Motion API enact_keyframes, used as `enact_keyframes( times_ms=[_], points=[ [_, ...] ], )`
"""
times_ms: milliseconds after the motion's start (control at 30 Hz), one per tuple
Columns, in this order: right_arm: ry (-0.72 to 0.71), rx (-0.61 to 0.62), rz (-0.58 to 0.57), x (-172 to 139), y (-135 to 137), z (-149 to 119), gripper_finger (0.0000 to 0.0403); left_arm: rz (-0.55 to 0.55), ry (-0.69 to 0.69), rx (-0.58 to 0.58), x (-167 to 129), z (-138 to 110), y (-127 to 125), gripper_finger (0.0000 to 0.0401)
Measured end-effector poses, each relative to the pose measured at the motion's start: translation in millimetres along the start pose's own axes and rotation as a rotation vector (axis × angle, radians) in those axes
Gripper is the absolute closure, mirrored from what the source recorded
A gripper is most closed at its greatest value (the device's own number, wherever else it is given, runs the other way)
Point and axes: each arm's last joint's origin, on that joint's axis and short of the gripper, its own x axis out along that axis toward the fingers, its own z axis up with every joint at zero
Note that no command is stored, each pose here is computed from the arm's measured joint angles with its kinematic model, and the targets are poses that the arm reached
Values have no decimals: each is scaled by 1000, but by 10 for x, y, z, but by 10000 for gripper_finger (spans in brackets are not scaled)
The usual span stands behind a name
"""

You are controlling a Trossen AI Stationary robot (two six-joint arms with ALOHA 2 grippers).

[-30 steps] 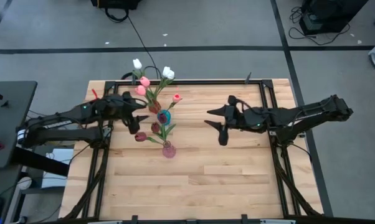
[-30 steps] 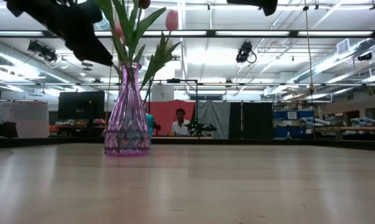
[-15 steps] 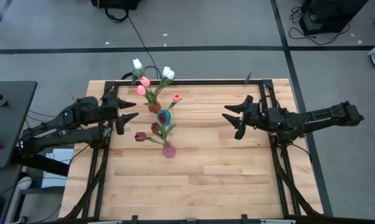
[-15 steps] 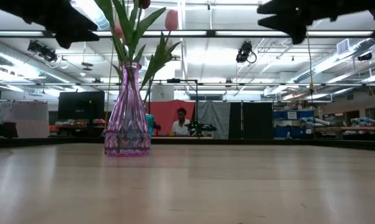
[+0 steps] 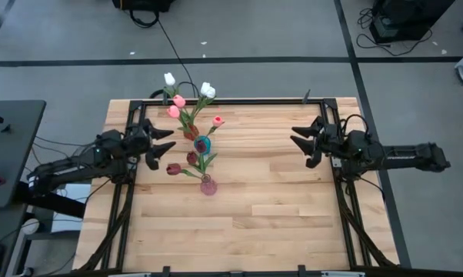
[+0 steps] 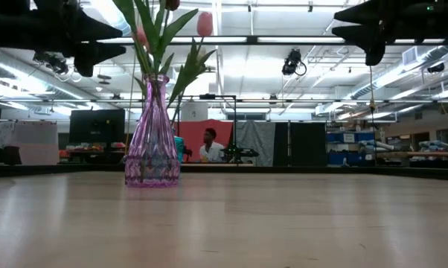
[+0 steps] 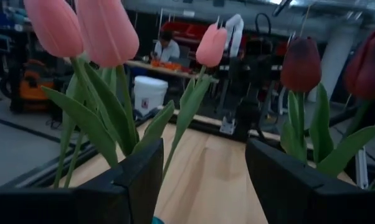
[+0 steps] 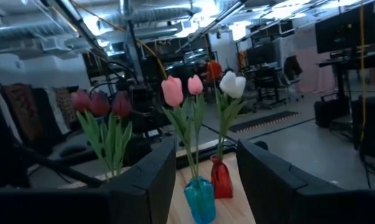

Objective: Sort flowers into vase by color
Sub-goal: Return to Home Position

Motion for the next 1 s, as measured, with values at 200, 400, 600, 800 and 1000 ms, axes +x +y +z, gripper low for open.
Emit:
enact_keyframes(
  times_ms=[200, 400, 600, 800, 1000],
  points=[
    [18, -16, -11, -61, -101, -109, 233, 6, -45, -1, 33, -196, 41, 173],
    [-14, 2, -31, -138, -210, -220, 245, 14, -76, 1, 12, -264, 58, 192],
    [-86, 18, -20, -211, -305, -357, 250, 24, -97, 16, -21, -317, 71, 208],
    [-78, 57, -35, -257, -374, -477, 250, 82, -94, 47, -46, -476, 116, 219],
    [-68, -11, 21, -258, -361, -475, 250, 152, -53, 123, -41, -572, 152, 228]
  ],
)
